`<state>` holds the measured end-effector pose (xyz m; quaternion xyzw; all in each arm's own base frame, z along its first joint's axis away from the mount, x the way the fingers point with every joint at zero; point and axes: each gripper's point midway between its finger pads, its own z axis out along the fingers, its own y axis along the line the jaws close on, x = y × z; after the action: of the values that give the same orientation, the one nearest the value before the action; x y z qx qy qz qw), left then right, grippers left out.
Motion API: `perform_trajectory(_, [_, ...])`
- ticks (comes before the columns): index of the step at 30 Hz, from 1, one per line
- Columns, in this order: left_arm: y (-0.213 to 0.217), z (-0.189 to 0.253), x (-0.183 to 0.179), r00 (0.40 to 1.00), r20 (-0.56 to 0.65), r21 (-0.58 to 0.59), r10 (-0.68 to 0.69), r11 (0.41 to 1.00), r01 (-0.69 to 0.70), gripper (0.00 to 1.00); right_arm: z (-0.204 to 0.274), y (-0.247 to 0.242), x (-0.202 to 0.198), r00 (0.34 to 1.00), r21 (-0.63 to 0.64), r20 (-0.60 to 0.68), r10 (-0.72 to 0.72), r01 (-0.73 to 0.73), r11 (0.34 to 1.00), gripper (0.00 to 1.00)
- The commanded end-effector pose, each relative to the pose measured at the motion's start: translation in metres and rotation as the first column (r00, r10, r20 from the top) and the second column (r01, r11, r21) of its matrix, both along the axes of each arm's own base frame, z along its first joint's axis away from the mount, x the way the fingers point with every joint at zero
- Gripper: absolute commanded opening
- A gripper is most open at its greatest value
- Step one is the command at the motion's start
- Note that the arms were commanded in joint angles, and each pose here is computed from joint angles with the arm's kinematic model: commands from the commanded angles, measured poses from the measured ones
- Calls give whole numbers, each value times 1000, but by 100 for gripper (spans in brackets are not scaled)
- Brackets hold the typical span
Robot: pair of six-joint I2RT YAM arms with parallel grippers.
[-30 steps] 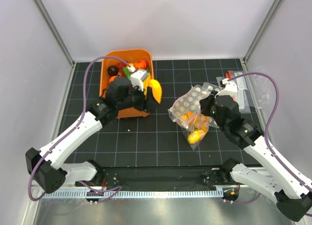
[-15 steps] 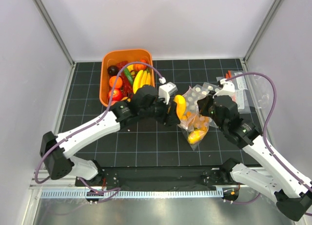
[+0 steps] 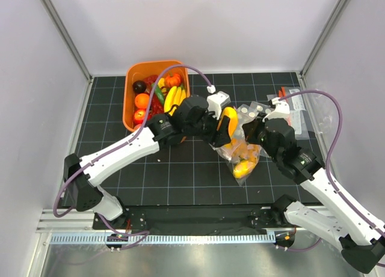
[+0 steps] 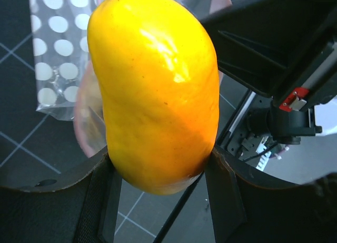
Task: Place the food in the zip-top bag and seal the zipper
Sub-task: Place the fake fruit in the zipper food storage bag.
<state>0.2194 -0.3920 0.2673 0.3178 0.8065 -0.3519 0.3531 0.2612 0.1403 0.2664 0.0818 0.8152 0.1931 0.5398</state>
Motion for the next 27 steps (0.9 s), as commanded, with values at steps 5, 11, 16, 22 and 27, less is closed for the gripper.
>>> perform_trajectory(5, [3, 27, 9, 996, 69, 16, 55, 998, -56, 22, 23, -1, 1, 997, 56, 74, -12, 8, 998, 1])
perform_trajectory(11, [-15, 11, 6, 1000, 27, 27, 9, 1000, -10, 22, 24, -4, -1, 996, 69, 80, -26, 20, 997, 1])
perform_trajectory(16, [-21, -12, 10, 1000, -6, 66, 20, 998, -20, 24, 25, -9, -1, 995, 78, 89, -52, 45, 996, 1])
perform_trajectory(22, [-20, -10, 14, 999, 7, 71, 48, 996, -48, 68, 25, -13, -2, 993, 79, 92, -69, 62, 995, 1])
perform_trajectory(27, [-17, 2, 14, 998, 26, 50, 52, 997, -53, 89, 24, -13, -1, 993, 74, 87, -74, 67, 995, 1])
